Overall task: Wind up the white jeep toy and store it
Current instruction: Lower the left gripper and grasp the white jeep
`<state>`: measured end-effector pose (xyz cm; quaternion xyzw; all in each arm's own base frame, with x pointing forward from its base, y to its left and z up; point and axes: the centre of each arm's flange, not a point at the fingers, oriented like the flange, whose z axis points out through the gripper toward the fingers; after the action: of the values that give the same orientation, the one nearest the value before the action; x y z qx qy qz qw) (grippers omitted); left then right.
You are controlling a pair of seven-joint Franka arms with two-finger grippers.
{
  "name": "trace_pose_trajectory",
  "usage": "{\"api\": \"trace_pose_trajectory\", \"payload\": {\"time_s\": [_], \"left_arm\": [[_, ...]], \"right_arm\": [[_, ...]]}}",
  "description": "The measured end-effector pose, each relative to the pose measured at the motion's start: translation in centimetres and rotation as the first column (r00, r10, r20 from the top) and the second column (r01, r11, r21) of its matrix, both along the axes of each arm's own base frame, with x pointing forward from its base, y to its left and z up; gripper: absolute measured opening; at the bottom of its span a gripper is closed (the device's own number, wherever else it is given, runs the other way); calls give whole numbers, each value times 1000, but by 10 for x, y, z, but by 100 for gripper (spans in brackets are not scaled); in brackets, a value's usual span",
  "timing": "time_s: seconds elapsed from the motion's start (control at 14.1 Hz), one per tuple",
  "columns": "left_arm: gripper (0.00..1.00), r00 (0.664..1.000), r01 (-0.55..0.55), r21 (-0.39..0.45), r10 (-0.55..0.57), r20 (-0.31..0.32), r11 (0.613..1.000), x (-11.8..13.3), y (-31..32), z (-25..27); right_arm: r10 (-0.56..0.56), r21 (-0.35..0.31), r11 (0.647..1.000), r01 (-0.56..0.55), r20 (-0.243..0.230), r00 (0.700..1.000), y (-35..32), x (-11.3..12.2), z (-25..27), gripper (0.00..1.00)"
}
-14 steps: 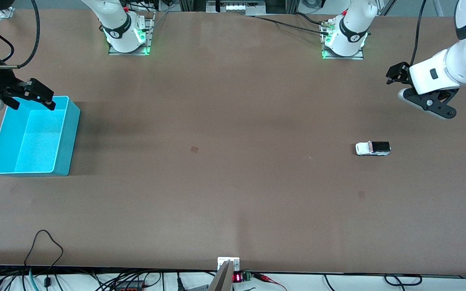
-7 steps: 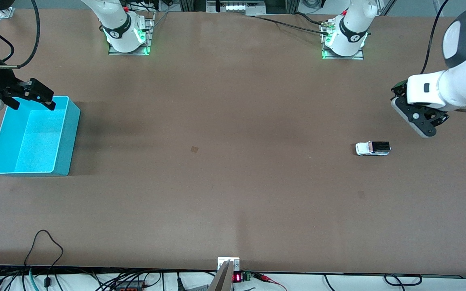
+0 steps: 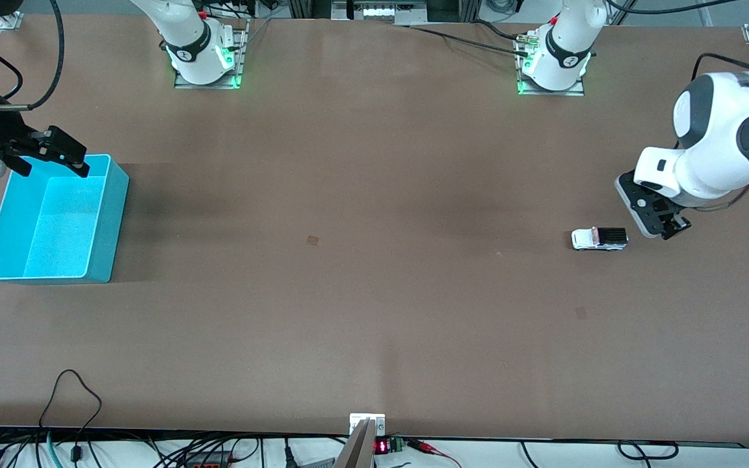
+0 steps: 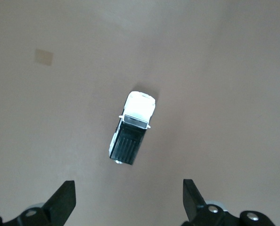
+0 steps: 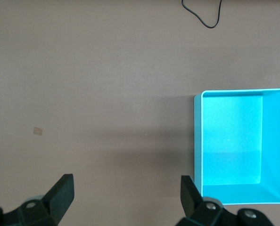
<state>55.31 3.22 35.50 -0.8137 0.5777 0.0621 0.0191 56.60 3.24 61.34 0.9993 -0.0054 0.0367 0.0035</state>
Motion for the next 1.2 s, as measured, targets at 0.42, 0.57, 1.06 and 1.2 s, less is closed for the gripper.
{"api": "trace_pose_trajectory", "payload": {"time_s": [0.42, 0.57, 1.06, 1.2], "left_arm": [[100, 972, 237, -32, -237, 1, 971, 7, 15, -76], [100, 962, 271, -32, -270, 35, 962, 2, 15, -96], [100, 959, 280, -43, -278, 58, 959, -10, 28, -151], [100, 959, 281, -44, -279, 57, 959, -10, 28, -154]], "right_arm": [[-1, 0, 1000, 1, 1, 1000, 0, 0, 0, 100], [-1, 0, 1000, 1, 0, 1000, 0, 0, 0, 100], [0, 1, 1000, 0, -6, 1000, 0, 2, -4, 100], [4, 1, 1000, -4, -14, 1000, 3, 4, -8, 100]]}}
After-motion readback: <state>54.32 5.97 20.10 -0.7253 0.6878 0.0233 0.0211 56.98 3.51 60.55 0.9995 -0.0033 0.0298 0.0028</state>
